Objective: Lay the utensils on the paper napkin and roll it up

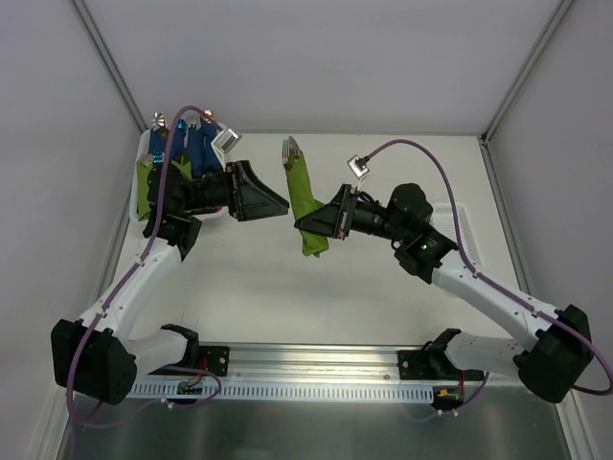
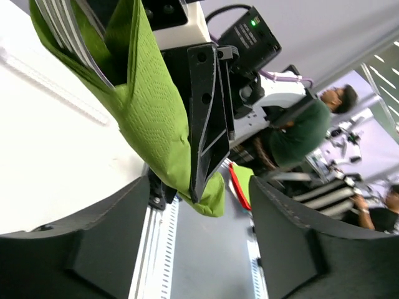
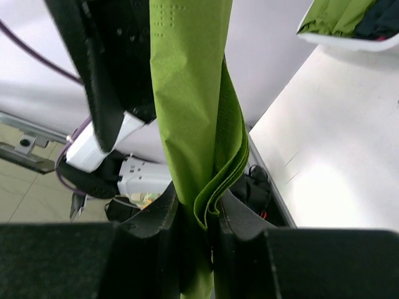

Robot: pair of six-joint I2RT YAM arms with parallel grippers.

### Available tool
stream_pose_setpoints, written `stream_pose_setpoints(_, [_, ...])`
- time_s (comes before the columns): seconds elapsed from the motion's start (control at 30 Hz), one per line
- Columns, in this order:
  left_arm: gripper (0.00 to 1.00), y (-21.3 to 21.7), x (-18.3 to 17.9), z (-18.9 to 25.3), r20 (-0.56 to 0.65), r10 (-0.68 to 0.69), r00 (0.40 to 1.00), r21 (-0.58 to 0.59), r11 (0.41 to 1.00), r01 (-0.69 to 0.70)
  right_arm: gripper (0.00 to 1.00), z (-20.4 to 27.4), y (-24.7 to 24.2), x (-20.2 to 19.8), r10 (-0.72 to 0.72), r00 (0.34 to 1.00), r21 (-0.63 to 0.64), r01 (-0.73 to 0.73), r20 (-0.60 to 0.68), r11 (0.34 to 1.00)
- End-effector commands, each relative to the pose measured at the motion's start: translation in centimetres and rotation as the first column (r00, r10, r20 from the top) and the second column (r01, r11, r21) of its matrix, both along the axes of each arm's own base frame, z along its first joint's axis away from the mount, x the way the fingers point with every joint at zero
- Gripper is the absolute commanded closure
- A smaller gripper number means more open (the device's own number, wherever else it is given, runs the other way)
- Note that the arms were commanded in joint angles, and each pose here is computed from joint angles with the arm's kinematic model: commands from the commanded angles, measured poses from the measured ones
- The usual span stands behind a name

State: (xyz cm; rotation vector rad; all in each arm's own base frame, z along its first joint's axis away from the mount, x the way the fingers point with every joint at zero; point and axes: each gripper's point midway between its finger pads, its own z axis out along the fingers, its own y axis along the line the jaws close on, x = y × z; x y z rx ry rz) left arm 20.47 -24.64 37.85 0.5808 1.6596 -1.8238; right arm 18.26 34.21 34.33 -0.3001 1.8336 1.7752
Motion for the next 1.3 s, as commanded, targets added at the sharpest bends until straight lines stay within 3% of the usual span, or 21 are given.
stream_pose_setpoints(0.0, [0.33, 0.8, 0.5, 0.1, 0.063, 0.096, 0.993, -0.014, 0.995, -0.096, 1.0, 4.6, 1.3, 0.9, -0.068, 0.987, 0.149, 0.046, 0.146, 0.988])
stream_pose_setpoints(0.23, [0.27, 1.2, 1.3, -0.2, 0.008, 0.146, 0.989, -0.03, 0.989, -0.146, 1.0, 6.0, 3.7, 1.0, -0.069, 0.981, 0.208, 0.03, 0.182, 0.978])
stream_pose_setpoints(0.53, [0.29, 2.3, 2.3, -1.2, -0.037, 0.235, 0.971, -0.037, 0.971, -0.237, 1.0, 6.6, 4.6, 0.4, -0.077, 0.977, 0.236, 0.028, 0.199, 0.971])
stream_pose_setpoints(0.83, [0.3, 2.3, 2.0, -1.3, -0.056, 0.208, 0.977, -0.049, 0.976, -0.211, 1.0, 6.9, 5.1, 0.3, -0.063, 0.977, 0.263, 0.008, 0.202, 0.965])
stream_pose_setpoints(1.07, [0.32, 2.3, 2.4, -1.7, -0.133, 0.196, 0.971, -0.101, 0.972, -0.211, 1.0, 6.9, 5.9, 0.3, -0.052, 0.979, 0.281, -0.005, 0.196, 0.96])
stream_pose_setpoints(1.27, [0.44, 2.3, 2.1, -0.4, -0.124, 0.167, 0.978, -0.161, 0.969, -0.186, 1.0, 6.8, 6.1, 0.4, -0.05, 0.98, 0.283, -0.007, 0.195, 0.959])
